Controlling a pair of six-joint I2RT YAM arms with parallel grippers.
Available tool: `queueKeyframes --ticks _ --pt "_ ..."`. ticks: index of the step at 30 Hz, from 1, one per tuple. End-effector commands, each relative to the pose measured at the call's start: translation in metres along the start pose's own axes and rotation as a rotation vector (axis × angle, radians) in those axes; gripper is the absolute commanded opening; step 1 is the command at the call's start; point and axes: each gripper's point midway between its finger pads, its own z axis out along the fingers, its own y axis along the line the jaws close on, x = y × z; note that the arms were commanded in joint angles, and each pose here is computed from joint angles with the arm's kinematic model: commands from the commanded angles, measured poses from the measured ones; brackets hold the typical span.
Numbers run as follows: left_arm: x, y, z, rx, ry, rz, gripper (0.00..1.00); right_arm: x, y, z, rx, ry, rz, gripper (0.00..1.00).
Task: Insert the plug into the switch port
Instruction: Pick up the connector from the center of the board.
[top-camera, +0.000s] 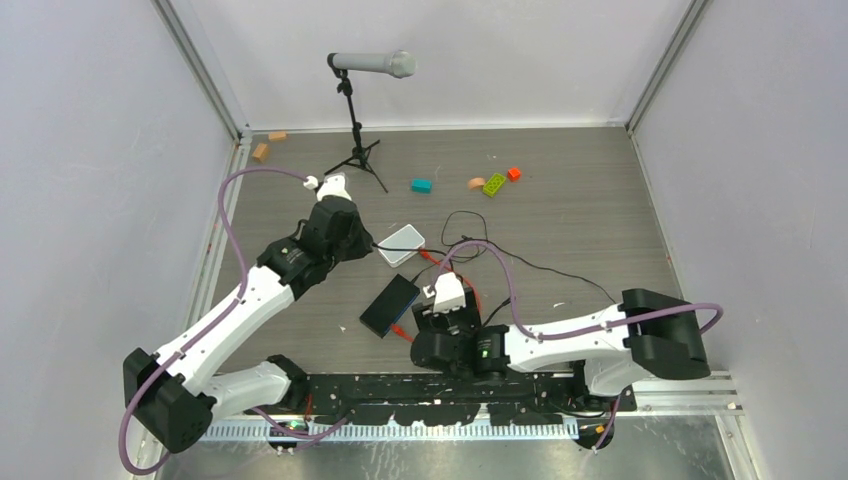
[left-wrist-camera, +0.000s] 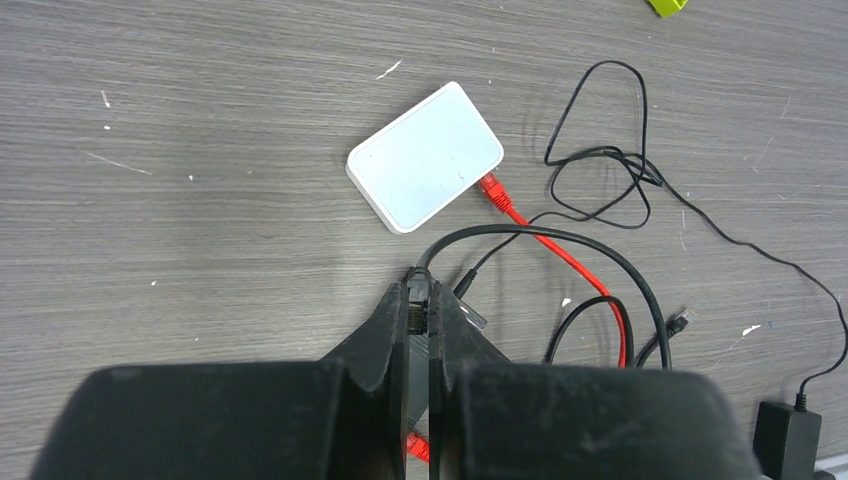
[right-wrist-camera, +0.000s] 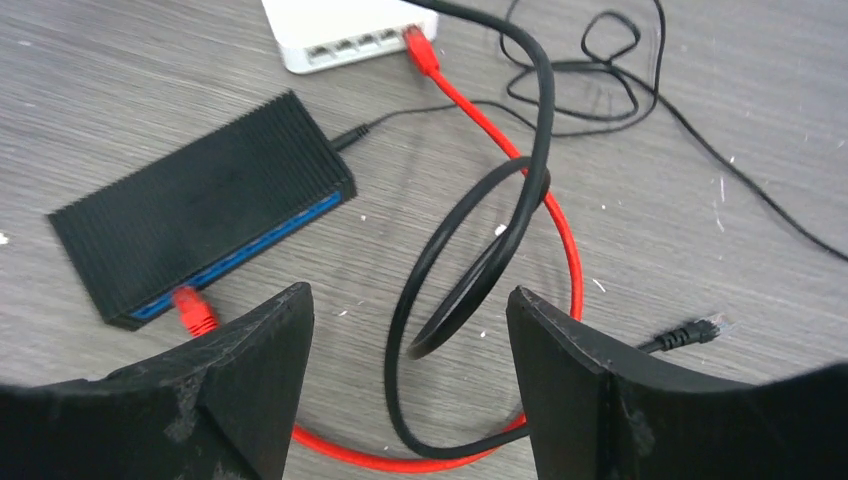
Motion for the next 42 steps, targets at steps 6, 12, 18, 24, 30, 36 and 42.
queueKeyframes --ticks 6,12,18,24,30,36,42 --pt "-0.01 -0.004 -0.008 0.032 -0.048 -0.029 0.0 -0.007 -0.023 0.021 0.07 -0.027 0.214 0.24" --pt "-0.012 -0.016 -0.011 0.101 -0.054 -0.018 0.0 -0.064 -0.044 0.0 0.018 -0.084 0.299 0.0" --pt "-0.03 -0.035 -0.029 0.24 -0.153 -0.064 0.0 -0.131 -0.028 -0.03 -0.17 -0.098 0.377 0.01" --pt "-0.048 -0.037 -0.05 0.276 -0.233 -0.063 0.0 -0.147 0.007 -0.041 -0.365 -0.107 0.546 0.01" --pt "-0.035 -0.034 -0.041 0.265 -0.192 -0.05 0.0 -0.096 -0.001 -0.028 -0.397 -0.054 0.788 0.01" --pt "-0.012 -0.046 -0.016 0.323 -0.125 -0.065 0.0 -0.015 -0.074 -0.016 -0.179 -0.008 0.905 0.26" --pt "-0.002 -0.064 0.007 0.372 -0.072 -0.079 0.0 -0.006 -0.146 -0.03 0.044 -0.052 0.702 0.64"
